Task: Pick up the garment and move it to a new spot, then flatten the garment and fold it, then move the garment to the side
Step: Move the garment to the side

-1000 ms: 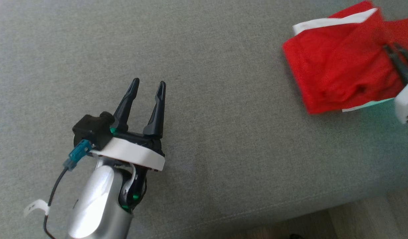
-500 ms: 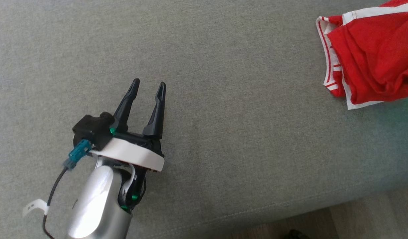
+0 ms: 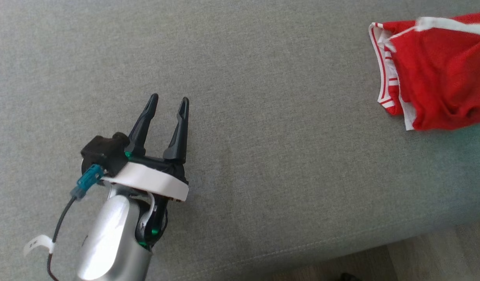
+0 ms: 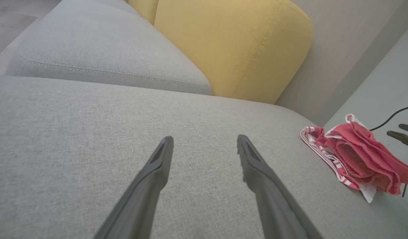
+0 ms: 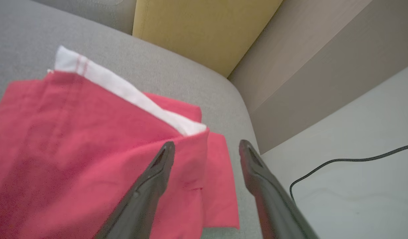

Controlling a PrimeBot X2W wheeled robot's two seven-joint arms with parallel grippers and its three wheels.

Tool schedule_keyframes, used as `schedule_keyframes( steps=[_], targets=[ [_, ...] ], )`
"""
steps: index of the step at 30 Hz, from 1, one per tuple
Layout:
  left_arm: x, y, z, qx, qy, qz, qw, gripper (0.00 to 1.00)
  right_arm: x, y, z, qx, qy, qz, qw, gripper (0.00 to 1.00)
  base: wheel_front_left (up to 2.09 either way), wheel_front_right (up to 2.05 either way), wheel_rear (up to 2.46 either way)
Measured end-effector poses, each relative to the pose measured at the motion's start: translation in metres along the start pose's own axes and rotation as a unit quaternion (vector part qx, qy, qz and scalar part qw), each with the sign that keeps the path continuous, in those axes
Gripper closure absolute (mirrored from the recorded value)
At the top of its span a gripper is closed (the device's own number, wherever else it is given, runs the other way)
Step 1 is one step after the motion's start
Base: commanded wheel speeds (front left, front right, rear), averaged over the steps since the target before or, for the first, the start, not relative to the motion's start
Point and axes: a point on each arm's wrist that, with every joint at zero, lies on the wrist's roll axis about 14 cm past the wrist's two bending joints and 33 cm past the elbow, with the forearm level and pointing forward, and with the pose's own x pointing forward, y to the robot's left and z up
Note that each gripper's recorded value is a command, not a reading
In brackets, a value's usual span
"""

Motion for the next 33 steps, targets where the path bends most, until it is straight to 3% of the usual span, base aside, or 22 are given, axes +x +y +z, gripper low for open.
schedule_keyframes(
  steps=[8,15,28,33],
  targets=[
    [-0.004,-0.006,0.014,0.005,-0.014,-0.003,1.0,0.0,-0.01,0.012,0.062,0.018,-0.089,0.009,0.996,0.0,0.0,0.0,0.0],
    [-0.018,-0.008,0.035,0.008,-0.037,0.009,0.999,0.0,-0.037,0.05,0.13,0.07,-0.208,0.048,0.974,0.0,0.0,0.0,0.0],
    [-0.068,0.002,0.059,0.025,-0.063,0.061,0.996,0.0,-0.101,0.153,0.145,0.183,-0.294,0.144,0.927,0.0,0.0,0.0,0.0],
    [-0.092,0.01,0.061,0.027,-0.067,0.092,0.993,0.0,-0.121,0.184,0.128,0.19,-0.3,0.159,0.921,0.0,0.0,0.0,0.0]
  ],
)
